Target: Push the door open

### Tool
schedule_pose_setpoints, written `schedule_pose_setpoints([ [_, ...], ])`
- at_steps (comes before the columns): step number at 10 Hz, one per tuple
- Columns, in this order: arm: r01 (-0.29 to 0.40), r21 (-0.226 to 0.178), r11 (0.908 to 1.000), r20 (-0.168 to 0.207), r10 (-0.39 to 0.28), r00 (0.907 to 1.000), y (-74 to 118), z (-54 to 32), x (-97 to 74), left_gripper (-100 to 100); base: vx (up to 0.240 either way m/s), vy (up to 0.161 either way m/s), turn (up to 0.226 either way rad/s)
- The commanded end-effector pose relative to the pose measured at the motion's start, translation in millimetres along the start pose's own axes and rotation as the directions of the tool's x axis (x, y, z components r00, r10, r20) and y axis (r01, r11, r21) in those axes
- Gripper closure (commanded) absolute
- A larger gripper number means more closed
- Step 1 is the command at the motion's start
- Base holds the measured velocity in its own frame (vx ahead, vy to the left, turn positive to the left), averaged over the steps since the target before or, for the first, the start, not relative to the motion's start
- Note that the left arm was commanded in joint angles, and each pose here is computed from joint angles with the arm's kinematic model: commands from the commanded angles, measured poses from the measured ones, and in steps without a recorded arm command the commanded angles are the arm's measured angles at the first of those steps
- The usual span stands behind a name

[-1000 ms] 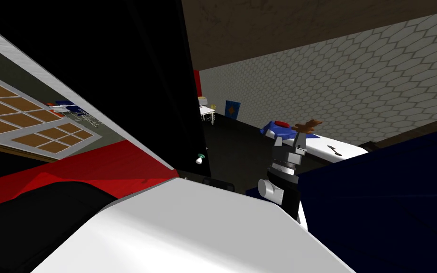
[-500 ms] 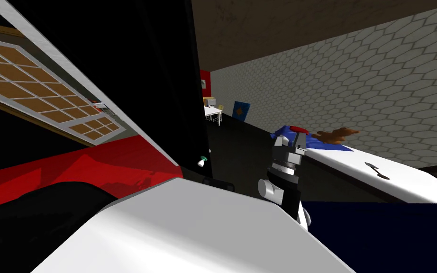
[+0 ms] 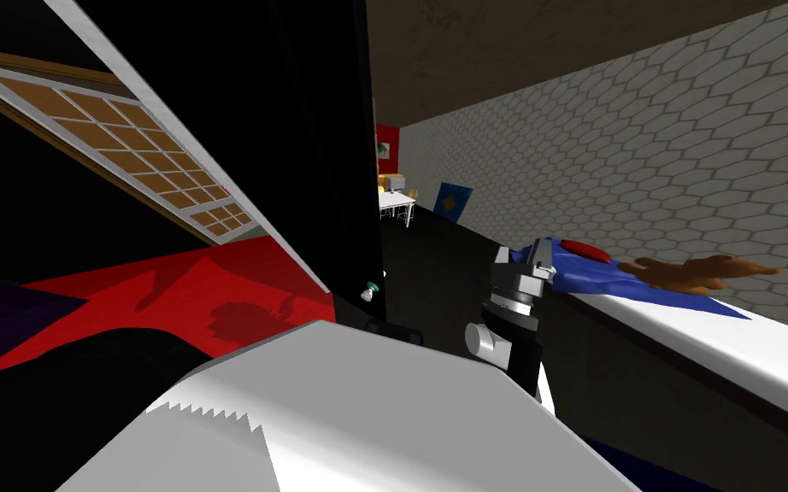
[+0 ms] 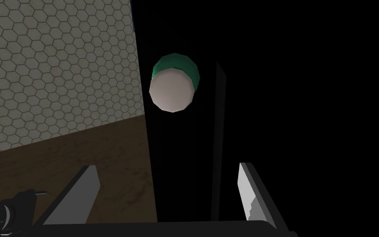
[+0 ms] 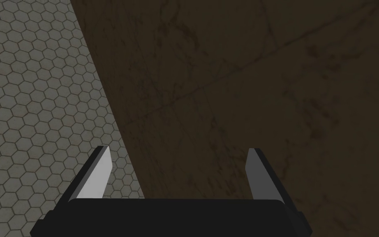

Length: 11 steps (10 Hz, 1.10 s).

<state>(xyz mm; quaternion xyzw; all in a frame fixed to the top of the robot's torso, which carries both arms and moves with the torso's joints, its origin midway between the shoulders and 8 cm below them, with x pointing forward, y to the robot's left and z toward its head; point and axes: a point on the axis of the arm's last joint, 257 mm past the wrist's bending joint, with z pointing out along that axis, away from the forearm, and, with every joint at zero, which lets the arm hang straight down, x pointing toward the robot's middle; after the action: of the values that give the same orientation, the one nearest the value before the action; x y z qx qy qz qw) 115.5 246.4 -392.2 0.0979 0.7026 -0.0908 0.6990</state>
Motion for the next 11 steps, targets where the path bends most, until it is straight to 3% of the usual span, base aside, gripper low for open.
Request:
schedule_pose_setpoints([
  [1, -0.017, 0.011, 0.9998, -0.011, 0.018, 0.9998, 10.3, -1.9, 0.2, -100, 0.089, -0.029, -0.025],
  [5, -0.035, 0.013, 0.9993, -0.023, 0.035, 0.9991, 28.6, 1.2, -0.1, -100, 0.186, -0.085, -0.033],
  [9, -0.008, -0.024, 0.9997, -0.01, 0.008, 0.9999, 30.2, 13.5, -0.3, -100, 0.18, -0.081, -0.029],
  [10, -0.016, -0.016, 0.9997, -0.013, 0.015, 0.9998, 30.6, 10.8, -0.7, -100, 0.072, -0.04, 0.006],
  [11, -0.016, -0.016, 0.9997, -0.013, 0.015, 0.9998, 30.6, 10.8, -0.7, 100, -0.009, 0.005, 0.0],
])
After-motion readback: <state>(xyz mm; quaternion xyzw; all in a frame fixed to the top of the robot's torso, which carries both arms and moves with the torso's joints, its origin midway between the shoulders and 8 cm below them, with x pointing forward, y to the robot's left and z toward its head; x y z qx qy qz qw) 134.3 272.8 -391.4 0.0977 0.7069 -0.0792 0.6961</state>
